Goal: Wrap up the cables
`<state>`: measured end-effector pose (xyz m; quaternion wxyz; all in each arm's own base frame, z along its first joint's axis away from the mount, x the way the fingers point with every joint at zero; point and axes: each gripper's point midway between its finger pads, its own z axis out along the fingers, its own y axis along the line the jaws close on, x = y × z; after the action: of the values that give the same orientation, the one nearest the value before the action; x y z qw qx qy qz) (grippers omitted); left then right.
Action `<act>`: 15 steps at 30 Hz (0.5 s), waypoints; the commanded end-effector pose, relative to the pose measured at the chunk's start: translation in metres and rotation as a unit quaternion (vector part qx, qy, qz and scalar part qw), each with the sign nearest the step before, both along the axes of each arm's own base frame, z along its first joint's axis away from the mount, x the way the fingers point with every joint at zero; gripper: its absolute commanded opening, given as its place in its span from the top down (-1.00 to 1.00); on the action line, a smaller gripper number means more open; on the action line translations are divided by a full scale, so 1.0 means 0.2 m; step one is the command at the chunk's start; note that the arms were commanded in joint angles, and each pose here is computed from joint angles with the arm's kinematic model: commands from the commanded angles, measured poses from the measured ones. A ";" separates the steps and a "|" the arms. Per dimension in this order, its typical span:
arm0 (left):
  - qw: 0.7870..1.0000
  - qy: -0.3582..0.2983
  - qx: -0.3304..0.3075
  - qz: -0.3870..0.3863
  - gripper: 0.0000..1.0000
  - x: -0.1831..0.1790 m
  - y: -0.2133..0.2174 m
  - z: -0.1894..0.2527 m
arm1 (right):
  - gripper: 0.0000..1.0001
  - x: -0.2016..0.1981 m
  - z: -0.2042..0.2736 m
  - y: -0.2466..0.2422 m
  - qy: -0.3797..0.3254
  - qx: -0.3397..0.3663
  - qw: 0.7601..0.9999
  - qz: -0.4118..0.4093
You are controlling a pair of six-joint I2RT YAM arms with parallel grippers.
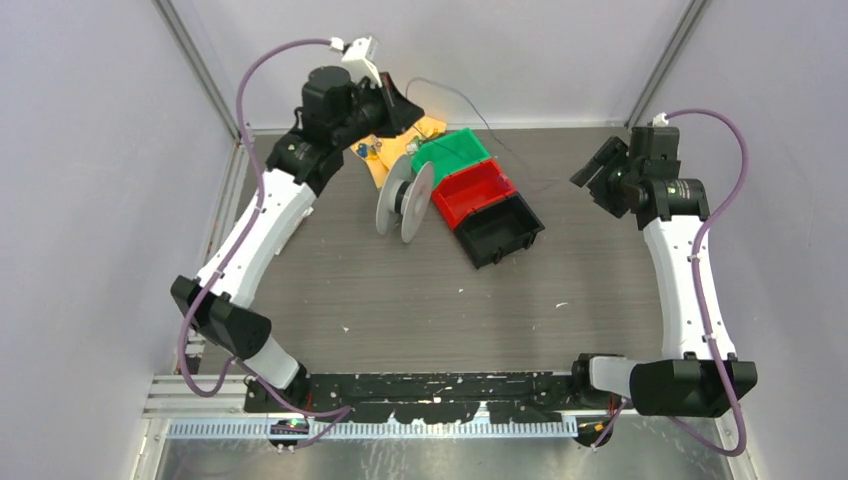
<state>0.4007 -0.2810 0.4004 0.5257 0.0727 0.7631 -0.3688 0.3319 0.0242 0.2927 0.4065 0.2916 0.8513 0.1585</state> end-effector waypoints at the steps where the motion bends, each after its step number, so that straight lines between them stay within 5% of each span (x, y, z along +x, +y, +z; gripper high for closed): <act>1: 0.995 -0.062 0.012 -0.078 0.99 -0.17 -0.08 0.27 | -0.40 -0.03 -0.10 -0.15 0.033 -0.062 0.996 -0.046; 7: 0.989 -0.054 -0.008 -0.138 0.99 -0.29 -0.26 0.32 | -0.71 0.01 0.08 0.10 -0.067 -0.015 0.996 0.049; 15: 0.984 -0.053 -0.026 -0.165 0.99 -0.35 -0.28 0.40 | -0.99 -0.04 0.30 0.58 -0.193 0.044 0.956 0.215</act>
<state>0.3457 -0.3399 0.4607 0.5018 0.1911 0.7171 -0.4442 0.3210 0.1015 0.3103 0.4529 0.1550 0.8410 0.2522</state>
